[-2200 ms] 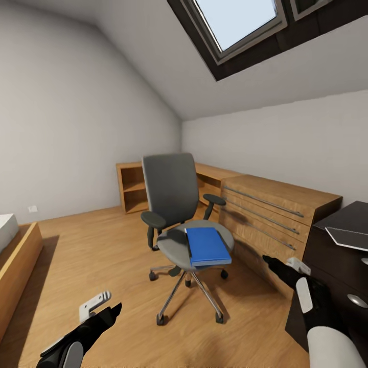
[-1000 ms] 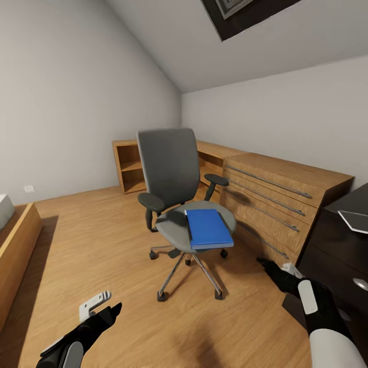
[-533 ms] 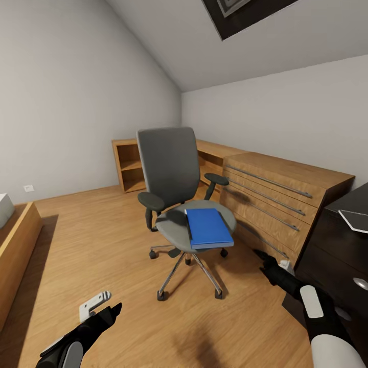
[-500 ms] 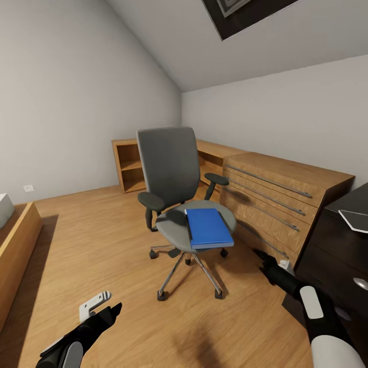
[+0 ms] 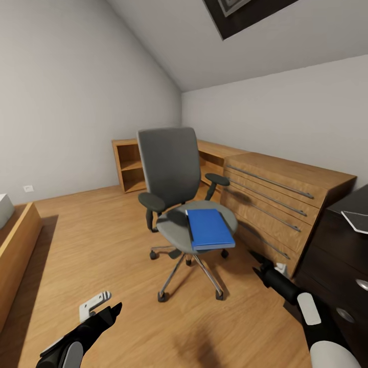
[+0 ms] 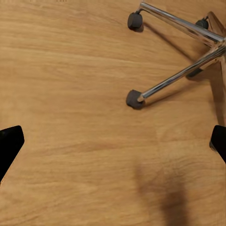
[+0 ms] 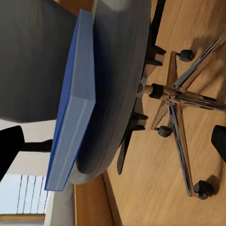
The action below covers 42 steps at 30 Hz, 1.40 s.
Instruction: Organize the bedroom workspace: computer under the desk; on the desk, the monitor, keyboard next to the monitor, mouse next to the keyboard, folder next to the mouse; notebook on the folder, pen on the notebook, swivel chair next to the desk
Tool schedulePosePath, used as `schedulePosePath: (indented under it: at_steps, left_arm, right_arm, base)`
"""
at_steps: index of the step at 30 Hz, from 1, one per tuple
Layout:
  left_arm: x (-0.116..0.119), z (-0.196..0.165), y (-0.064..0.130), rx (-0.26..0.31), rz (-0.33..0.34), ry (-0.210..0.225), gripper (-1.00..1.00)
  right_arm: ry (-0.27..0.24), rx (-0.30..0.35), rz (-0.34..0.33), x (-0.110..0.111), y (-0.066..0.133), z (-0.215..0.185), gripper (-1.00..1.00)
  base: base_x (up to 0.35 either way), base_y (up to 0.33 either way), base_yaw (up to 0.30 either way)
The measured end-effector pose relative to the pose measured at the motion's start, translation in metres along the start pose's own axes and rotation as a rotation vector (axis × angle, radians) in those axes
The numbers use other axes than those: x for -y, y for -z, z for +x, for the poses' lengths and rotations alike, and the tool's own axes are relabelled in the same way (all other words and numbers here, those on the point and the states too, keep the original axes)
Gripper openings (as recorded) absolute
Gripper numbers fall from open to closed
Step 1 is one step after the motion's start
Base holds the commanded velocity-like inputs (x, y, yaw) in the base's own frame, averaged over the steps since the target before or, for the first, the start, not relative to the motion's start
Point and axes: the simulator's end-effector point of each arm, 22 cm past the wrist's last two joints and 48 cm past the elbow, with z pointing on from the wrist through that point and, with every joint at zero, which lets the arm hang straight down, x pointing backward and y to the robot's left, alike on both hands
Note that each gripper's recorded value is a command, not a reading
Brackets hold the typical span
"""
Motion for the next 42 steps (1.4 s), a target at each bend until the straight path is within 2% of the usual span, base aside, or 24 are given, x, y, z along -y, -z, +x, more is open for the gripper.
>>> schedulePosePath:
  at_steps: [17, 42]
  left_arm:
    - [0.0005, -0.0002, -0.0001, 0.001, 0.002, 0.0, 1.0]
    - [0.0015, -0.0012, 0.001, 0.004, 0.003, 0.0, 1.0]
  right_arm:
    - [-0.008, -0.007, -0.002, -0.001, -0.003, 0.0062, 1.0]
    - [-0.008, -0.008, -0.004, -0.0026, -0.0031, 0.0072, 1.0]
  base:
    - [0.126, 0.044, 0.0]
    - [0.02, 0.014, 0.0]
